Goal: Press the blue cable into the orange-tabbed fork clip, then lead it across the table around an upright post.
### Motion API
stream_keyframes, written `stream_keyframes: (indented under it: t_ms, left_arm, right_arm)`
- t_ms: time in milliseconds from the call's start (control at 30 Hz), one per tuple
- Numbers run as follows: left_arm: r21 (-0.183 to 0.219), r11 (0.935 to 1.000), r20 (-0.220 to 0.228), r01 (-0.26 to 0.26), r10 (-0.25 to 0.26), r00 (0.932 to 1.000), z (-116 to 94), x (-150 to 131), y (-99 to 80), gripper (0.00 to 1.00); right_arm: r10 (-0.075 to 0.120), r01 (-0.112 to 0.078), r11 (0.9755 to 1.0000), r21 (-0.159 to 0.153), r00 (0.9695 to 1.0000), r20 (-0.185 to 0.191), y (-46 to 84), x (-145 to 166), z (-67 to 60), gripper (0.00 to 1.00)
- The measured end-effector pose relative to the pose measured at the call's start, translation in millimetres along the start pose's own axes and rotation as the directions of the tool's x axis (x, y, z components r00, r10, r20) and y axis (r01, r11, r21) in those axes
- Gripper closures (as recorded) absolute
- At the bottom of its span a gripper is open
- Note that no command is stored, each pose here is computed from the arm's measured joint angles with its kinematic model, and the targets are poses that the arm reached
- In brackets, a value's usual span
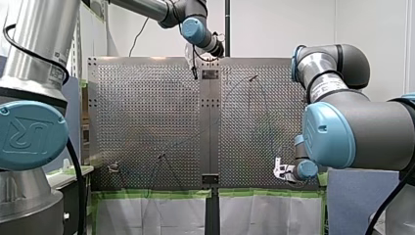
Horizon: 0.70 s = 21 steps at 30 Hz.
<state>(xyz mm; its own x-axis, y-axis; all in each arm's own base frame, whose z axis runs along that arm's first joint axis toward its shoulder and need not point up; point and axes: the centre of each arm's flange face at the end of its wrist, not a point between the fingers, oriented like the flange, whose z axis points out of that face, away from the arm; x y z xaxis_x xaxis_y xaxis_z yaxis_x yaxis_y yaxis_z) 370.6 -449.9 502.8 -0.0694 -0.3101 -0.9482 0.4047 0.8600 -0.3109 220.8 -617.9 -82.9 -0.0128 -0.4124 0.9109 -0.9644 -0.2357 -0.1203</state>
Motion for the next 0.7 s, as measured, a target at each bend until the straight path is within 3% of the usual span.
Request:
stream_keyframes:
  t_ms: [200,400,700]
  left_arm:
    - [0.006,0.9996,0.051,-0.029,0.028,0.9983,-16,-11,2.6,0.00]
    - [0.022,0.9995,0.105,-0.022,0.019,0.9942,-35,-23,3.9,0.00]
    - [0.043,0.9990,0.190,0.005,-0.014,0.9817,-64,-39,9.4,0.00]
  right_arm:
    - [0.000,0.000,1.0000,0.001,1.0000,0.005,-0.7,-1,-0.5,1.00]
    - [0.000,0.000,1.0000,0.002,1.0000,0.006,-1.9,-1,-0.6,1.00]
    - [-0.001,0.001,1.0000,0.003,1.0000,0.006,-2.9,-1,-0.7,1.00]
